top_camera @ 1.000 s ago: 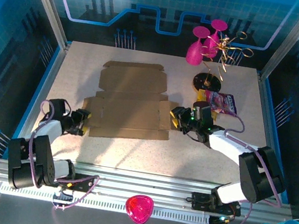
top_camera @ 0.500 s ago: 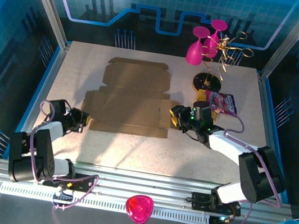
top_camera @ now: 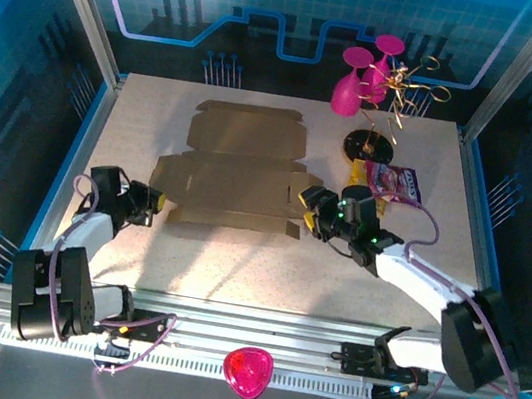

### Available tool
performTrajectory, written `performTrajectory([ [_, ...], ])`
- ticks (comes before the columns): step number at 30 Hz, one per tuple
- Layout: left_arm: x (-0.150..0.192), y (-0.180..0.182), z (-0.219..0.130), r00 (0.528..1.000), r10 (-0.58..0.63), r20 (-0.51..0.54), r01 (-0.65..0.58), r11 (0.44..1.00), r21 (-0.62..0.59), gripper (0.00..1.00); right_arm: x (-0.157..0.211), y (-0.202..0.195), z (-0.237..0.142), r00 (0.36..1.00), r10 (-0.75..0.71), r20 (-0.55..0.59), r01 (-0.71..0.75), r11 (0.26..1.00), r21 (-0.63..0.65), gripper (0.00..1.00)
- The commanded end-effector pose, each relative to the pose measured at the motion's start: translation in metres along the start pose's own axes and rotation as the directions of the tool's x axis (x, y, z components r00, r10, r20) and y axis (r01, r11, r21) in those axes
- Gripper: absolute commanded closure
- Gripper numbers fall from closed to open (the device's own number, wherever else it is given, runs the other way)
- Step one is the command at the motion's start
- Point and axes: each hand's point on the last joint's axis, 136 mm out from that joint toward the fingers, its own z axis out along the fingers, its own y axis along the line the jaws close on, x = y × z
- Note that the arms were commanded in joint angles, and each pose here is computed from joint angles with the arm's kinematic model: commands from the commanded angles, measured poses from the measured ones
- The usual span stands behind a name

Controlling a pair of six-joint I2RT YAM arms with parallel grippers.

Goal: Fold the paper box

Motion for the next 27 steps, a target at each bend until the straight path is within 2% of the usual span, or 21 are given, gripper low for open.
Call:
performTrajectory([
  [1,0.007,-0.033,-0.011,0.999,-0.036,0.038,0.035,0.999,0.028,1.0,0.011,-0.026,-0.01,0.989,0.113,0.1,-0.119,0.991,0.056,0.32],
  [3,0.01,-0.043,-0.016,0.998,-0.04,0.049,0.039,0.999,0.03,1.0,0.018,-0.026,-0.005,0.983,0.149,0.104,-0.153,0.987,0.038,0.28],
  [8,0.022,-0.056,-0.022,0.998,-0.055,0.03,0.054,0.997,0.049,1.0,0.036,-0.012,0.022,0.984,0.179,0.022,-0.179,0.984,-0.013,0.28],
  [17,0.032,-0.062,-0.028,0.997,-0.072,0.01,0.071,0.995,0.075,1.0,0.062,0.022,0.064,0.984,0.174,-0.045,-0.177,0.98,-0.089,0.32],
  [21,0.035,-0.064,-0.033,0.997,-0.076,0.007,0.075,0.994,0.082,1.0,0.066,0.018,0.08,0.981,0.186,-0.055,-0.19,0.978,-0.087,0.38],
  [27,0.04,-0.067,-0.04,0.997,-0.078,-0.004,0.079,0.993,0.083,1.0,0.065,0.022,0.09,0.984,0.169,-0.052,-0.172,0.982,-0.081,0.59],
])
